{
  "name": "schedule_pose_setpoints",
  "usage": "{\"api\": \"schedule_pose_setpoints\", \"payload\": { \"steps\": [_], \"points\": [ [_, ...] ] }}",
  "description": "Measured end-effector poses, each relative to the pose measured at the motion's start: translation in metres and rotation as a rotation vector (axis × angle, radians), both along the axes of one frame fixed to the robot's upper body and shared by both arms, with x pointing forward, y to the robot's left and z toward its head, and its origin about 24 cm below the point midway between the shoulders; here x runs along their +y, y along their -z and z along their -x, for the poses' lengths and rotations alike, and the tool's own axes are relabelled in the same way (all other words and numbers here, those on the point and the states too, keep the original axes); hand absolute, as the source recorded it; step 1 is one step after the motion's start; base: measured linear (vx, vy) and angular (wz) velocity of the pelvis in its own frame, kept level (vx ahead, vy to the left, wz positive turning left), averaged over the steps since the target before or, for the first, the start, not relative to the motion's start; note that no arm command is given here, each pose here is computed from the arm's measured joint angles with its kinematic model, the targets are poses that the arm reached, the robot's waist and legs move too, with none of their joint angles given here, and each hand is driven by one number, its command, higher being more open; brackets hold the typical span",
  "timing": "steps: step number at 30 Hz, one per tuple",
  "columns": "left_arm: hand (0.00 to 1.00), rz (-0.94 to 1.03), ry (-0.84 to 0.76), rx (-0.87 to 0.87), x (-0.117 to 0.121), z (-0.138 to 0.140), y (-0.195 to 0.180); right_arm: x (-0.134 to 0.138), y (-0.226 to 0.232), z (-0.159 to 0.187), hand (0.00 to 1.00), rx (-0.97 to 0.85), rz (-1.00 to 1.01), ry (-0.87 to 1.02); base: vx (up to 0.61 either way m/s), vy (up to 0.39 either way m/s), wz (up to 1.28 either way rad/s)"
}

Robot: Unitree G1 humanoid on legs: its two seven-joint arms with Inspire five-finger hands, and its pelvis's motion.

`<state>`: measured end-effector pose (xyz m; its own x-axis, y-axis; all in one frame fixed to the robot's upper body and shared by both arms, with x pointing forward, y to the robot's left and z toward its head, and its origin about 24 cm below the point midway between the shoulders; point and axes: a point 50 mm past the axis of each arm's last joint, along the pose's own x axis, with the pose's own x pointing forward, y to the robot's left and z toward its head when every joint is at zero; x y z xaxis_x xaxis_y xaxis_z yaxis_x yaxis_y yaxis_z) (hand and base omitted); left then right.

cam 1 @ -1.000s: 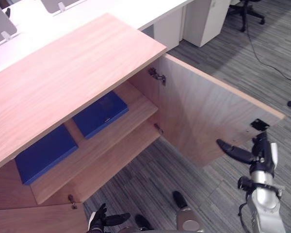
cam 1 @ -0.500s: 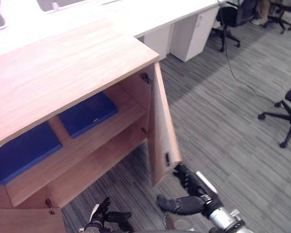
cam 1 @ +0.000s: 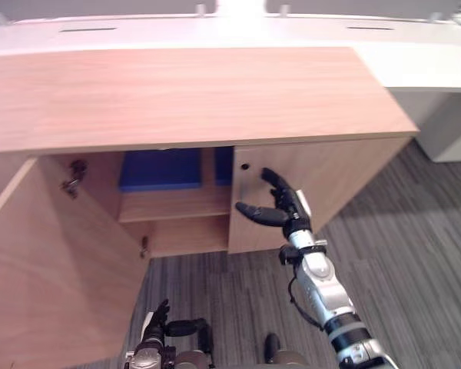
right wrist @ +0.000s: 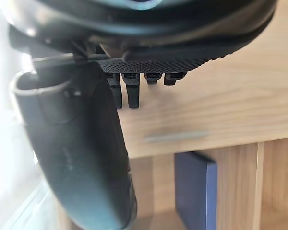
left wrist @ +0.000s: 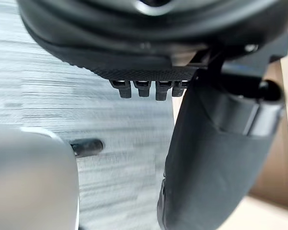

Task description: Walk over to the cabinet, pick up the folder, carry it to the office cabinet, place the folder inside the office cabinet, then close the office cabinet door

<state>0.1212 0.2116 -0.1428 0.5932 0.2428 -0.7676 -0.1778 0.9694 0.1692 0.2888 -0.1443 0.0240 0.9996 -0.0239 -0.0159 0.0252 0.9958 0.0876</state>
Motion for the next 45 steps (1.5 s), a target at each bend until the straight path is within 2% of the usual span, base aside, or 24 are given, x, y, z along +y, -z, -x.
{"api": "schedule_pose_setpoints", "payload": {
  "steps": [5,8,11,14,16,20,24,31,34,39,45],
  "points": [
    [1.0,-0.006,-0.055,0.02,0.009,0.009,0.001,-0.025,0.01,0.009,1.0,0.023,-0.003,0.115,-0.01,0.008,0.52],
    [1.0,0.01,-0.125,0.026,0.013,0.019,0.003,-0.05,0.033,0.025,1.0,0.127,0.006,0.205,0.02,-0.019,0.72],
    [1.0,0.058,-0.267,0.03,0.015,0.037,0.005,-0.072,0.077,0.064,1.0,0.344,0.032,0.284,0.11,-0.04,0.88],
    [1.0,0.077,-0.456,0.002,0.03,0.056,0.002,-0.082,0.126,0.117,1.0,0.622,0.019,0.357,0.16,-0.057,1.08],
    [1.0,0.068,-0.563,-0.074,0.044,0.058,-0.008,-0.087,0.145,0.146,1.0,0.75,0.008,0.412,0.12,-0.05,1.02],
    [1.0,0.026,-0.659,-0.27,0.071,0.046,-0.036,-0.1,0.152,0.167,1.0,0.814,0.018,0.504,0.07,-0.056,0.76],
    [1.0,-0.024,-0.608,-0.461,0.092,0.019,-0.073,-0.105,0.149,0.165,1.0,0.801,0.041,0.513,0.01,-0.057,0.5],
    [1.0,-0.179,-0.402,-0.742,0.122,-0.032,-0.142,-0.103,0.147,0.159,1.0,0.786,0.034,0.493,-0.05,-0.044,0.12],
    [1.0,-0.218,-0.313,-0.781,0.123,-0.05,-0.156,-0.1,0.148,0.158,1.0,0.786,0.031,0.472,-0.05,-0.02,-0.23],
    [1.0,-0.218,-0.221,-0.784,0.109,-0.068,-0.157,-0.098,0.149,0.161,1.0,0.795,0.027,0.446,-0.03,-0.005,-0.3],
    [1.0,-0.292,-0.209,-0.743,0.125,-0.066,-0.159,-0.095,0.159,0.183,1.0,0.869,0.021,0.439,-0.02,-0.026,-0.16]
  ]
}}
